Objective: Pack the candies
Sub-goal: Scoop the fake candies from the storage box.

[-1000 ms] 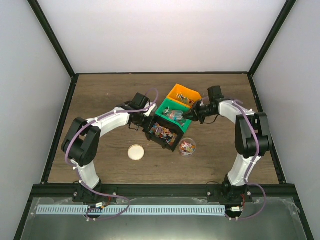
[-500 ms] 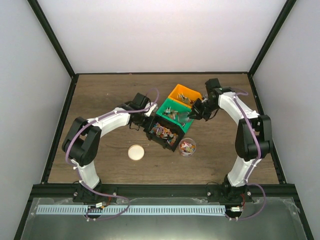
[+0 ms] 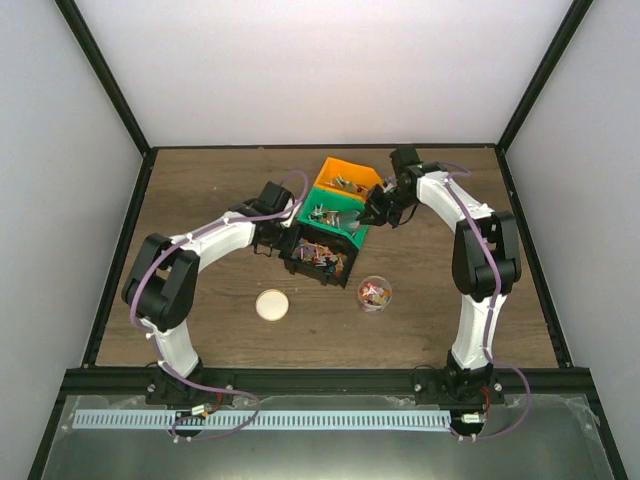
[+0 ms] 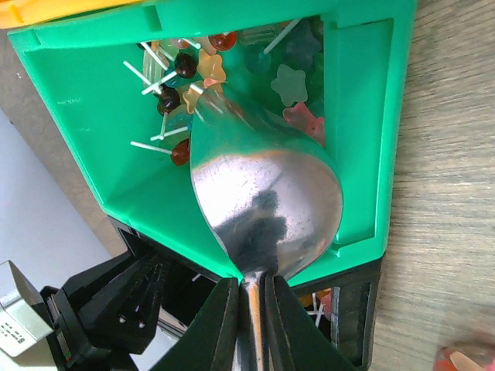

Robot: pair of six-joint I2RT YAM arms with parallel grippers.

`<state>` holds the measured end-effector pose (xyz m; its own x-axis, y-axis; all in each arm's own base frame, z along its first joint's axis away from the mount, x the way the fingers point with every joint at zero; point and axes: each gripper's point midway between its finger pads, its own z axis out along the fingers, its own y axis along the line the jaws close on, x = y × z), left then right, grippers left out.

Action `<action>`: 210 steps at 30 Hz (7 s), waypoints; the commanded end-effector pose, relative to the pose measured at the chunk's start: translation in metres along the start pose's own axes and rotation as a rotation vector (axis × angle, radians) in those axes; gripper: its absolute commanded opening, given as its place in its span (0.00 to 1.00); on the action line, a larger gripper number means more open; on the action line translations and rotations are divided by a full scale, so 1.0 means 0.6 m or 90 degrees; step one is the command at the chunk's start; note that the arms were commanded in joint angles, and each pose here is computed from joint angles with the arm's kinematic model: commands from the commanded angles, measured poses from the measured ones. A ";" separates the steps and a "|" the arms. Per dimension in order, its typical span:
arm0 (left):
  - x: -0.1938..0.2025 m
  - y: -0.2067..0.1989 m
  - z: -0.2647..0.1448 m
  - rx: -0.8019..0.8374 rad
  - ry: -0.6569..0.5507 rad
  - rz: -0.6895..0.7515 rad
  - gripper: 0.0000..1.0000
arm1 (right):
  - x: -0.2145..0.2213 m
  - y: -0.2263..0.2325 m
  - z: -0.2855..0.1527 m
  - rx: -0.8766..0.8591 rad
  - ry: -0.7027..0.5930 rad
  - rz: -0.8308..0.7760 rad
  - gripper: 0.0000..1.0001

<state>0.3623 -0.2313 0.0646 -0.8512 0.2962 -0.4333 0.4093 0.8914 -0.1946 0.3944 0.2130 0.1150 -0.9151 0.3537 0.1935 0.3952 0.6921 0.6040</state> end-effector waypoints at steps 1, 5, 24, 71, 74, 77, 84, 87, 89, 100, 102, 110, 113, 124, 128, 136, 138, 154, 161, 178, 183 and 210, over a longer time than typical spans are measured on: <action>0.023 -0.056 0.028 0.074 0.034 0.053 0.04 | 0.072 -0.022 0.096 0.005 0.133 0.010 0.01; 0.022 -0.049 0.030 0.061 0.034 0.047 0.04 | 0.039 -0.036 0.038 0.053 0.050 0.035 0.01; 0.022 -0.056 0.036 0.081 0.040 0.032 0.04 | -0.013 -0.093 -0.064 0.204 -0.048 0.060 0.01; 0.032 -0.073 0.044 0.096 0.059 0.049 0.04 | 0.118 -0.001 0.129 -0.211 0.305 0.040 0.01; 0.032 -0.069 0.043 0.088 0.057 0.048 0.04 | 0.117 0.006 0.121 -0.234 0.309 0.040 0.01; 0.030 -0.064 0.042 0.084 0.055 0.043 0.04 | 0.113 0.018 0.105 -0.267 0.308 0.040 0.01; 0.024 -0.055 0.039 0.083 0.049 0.030 0.04 | 0.102 0.028 0.077 -0.320 0.320 0.042 0.01; 0.023 -0.049 0.038 0.077 0.047 0.025 0.04 | 0.095 0.027 0.062 -0.333 0.313 0.041 0.01; 0.018 -0.042 0.035 0.064 0.041 0.022 0.04 | 0.090 0.028 0.051 -0.346 0.308 0.037 0.01; 0.011 -0.027 0.034 0.060 0.036 -0.001 0.04 | 0.097 0.019 0.026 -0.388 0.317 0.029 0.01; 0.012 -0.026 0.035 0.060 0.037 -0.001 0.04 | 0.096 0.021 0.019 -0.395 0.314 0.023 0.01; 0.011 -0.026 0.035 0.060 0.037 -0.001 0.04 | 0.088 0.012 -0.006 -0.414 0.301 0.026 0.01; 0.010 -0.026 0.034 0.059 0.035 0.001 0.04 | 0.092 0.004 -0.005 -0.415 0.305 0.032 0.01; 0.007 -0.023 0.030 0.054 0.031 0.001 0.04 | 0.098 -0.028 -0.007 -0.423 0.302 0.048 0.01; 0.007 -0.023 0.031 0.054 0.033 0.002 0.04 | 0.095 -0.038 0.009 -0.414 0.303 0.059 0.01; 0.005 -0.024 0.029 0.054 0.031 0.004 0.04 | 0.098 -0.015 0.052 -0.387 0.331 0.039 0.01; 0.005 -0.023 0.028 0.052 0.031 0.004 0.04 | 0.104 -0.012 0.066 -0.382 0.343 0.040 0.01; 0.003 -0.020 0.028 0.049 0.028 0.005 0.04 | 0.105 -0.032 0.036 -0.407 0.335 0.063 0.01; 0.002 -0.020 0.026 0.049 0.026 0.005 0.04 | 0.095 -0.038 0.006 -0.429 0.330 0.068 0.01; 0.003 -0.021 0.027 0.052 0.026 0.005 0.04 | 0.077 -0.034 -0.043 -0.451 0.295 0.064 0.01; 0.003 -0.022 0.028 0.053 0.027 0.005 0.04 | 0.068 -0.034 -0.063 -0.463 0.285 0.063 0.01; 0.003 -0.024 0.030 0.059 0.028 0.000 0.04 | 0.093 -0.085 -0.153 -0.512 0.199 0.061 0.01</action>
<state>0.3620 -0.2493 0.0655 -0.8506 0.3146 -0.4213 0.4499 0.8501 -0.2736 0.3329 0.1463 0.1526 -0.8902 0.1308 0.4364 0.4406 0.0037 0.8977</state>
